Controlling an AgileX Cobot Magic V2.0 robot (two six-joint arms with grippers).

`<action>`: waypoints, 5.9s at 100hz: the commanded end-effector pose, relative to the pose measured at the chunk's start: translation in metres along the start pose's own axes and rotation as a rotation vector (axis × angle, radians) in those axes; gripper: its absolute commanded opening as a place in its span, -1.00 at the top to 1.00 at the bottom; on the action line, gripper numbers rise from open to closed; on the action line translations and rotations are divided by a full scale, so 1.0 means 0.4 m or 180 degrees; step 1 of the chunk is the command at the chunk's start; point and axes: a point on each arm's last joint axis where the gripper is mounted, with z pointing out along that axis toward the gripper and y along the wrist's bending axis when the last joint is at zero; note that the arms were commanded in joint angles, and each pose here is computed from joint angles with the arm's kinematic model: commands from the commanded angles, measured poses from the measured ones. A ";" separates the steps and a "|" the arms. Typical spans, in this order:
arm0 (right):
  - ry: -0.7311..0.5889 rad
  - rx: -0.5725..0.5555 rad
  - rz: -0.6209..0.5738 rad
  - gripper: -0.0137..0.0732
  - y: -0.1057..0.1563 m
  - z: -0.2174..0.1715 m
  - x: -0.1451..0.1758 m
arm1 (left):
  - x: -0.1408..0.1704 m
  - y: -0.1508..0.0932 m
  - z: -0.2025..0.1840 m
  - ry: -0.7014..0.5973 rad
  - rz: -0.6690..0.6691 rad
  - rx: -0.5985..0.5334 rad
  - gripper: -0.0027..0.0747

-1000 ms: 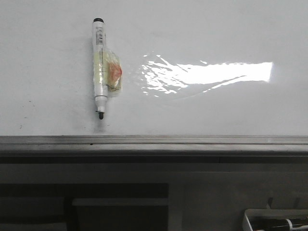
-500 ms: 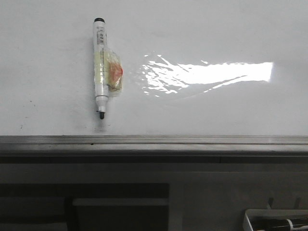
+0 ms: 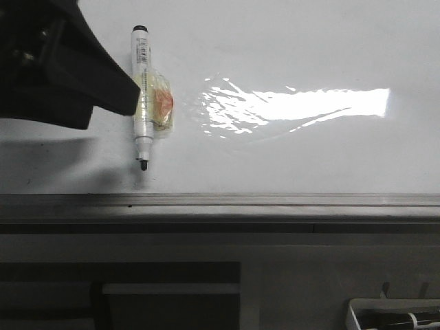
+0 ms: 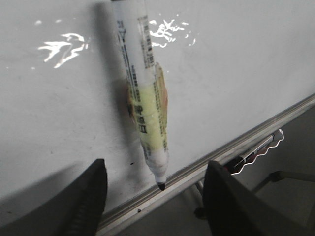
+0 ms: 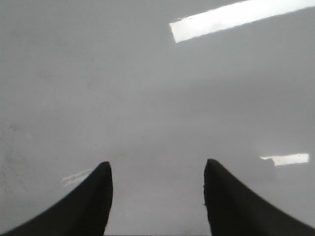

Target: Write number 5 on whiteboard

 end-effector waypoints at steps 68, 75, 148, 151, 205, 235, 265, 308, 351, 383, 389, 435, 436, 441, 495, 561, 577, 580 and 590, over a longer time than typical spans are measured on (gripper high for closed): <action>-0.0258 -0.0536 -0.0103 -0.16 0.040 -0.016 -0.055 | -0.022 0.017 0.069 -0.0086 -0.0406 -0.0149 0.98; -0.0289 -0.0690 -0.0256 -0.16 0.052 -0.026 -0.068 | -0.025 0.010 0.058 -0.0101 -0.0387 -0.0099 0.98; 0.0798 -0.2490 -0.1883 -0.16 0.312 0.109 -0.046 | -0.005 -0.159 -0.052 -0.0005 0.3662 0.0795 0.98; 0.0796 -0.2485 -0.1892 -0.16 0.320 0.117 -0.047 | -0.005 -0.160 -0.052 -0.0010 0.3665 0.0796 0.98; 0.0928 -0.2478 -0.1921 -0.16 0.402 0.198 -0.042 | -0.006 -0.160 -0.052 -0.0014 0.3665 0.0792 0.98; 0.1038 -0.2532 -0.1811 -0.16 0.407 0.192 -0.047 | -0.008 -0.159 -0.052 -0.0042 0.3663 0.0768 0.98; 0.0900 -0.2774 -0.1844 -0.16 0.443 0.165 -0.040 | -0.009 -0.159 -0.052 -0.0053 0.3662 0.0758 0.98; 0.1135 -0.2709 -0.1988 0.03 0.467 0.212 0.013 | -0.008 -0.160 -0.052 -0.0039 0.3645 0.0775 0.98; 0.1089 -0.2682 -0.2191 0.83 0.465 0.218 0.018 | -0.009 -0.161 -0.054 -0.0059 0.3612 0.0771 0.98; 0.0888 -0.2650 -0.2473 0.83 0.452 0.209 -0.001 | -0.041 -0.170 -0.115 -0.0518 0.3052 0.0633 -0.29; 0.0804 -0.2624 -0.2560 0.83 0.446 0.206 -0.010 | -0.053 -0.172 -0.143 -0.0714 0.2938 0.0577 -0.42; 0.0122 -0.2022 -0.2204 0.83 0.384 0.274 -0.094 | 0.028 -0.063 -0.386 -0.1932 0.1911 -0.0098 0.43; 0.0114 -0.2002 -0.2199 0.83 0.381 0.276 -0.095 | 0.032 -0.061 -0.388 -0.1944 0.1908 -0.0111 0.44; 0.0116 -0.1937 -0.2189 0.83 0.372 0.283 -0.099 | 0.057 -0.047 -0.399 -0.2027 0.1843 -0.0186 0.54; 0.0130 -0.1710 -0.2173 0.83 0.359 0.352 -0.083 | 0.165 -0.007 -0.404 -0.2254 0.1322 -0.0169 0.98; 0.0490 -0.1603 -0.2225 0.82 0.340 0.397 -0.032 | 0.165 -0.007 -0.403 -0.2245 0.1312 -0.0152 0.98; 0.0689 -0.1598 -0.2141 0.82 0.329 0.395 -0.001 | 0.165 -0.007 -0.403 -0.2245 0.1312 -0.0152 0.98; 0.0722 -0.1596 -0.2124 0.82 0.326 0.395 0.006 | 0.165 -0.007 -0.403 -0.2245 0.1312 -0.0152 0.98; 0.0775 -0.1592 -0.2115 0.82 0.321 0.394 0.018 | 0.165 -0.007 -0.403 -0.2245 0.1312 -0.0152 0.98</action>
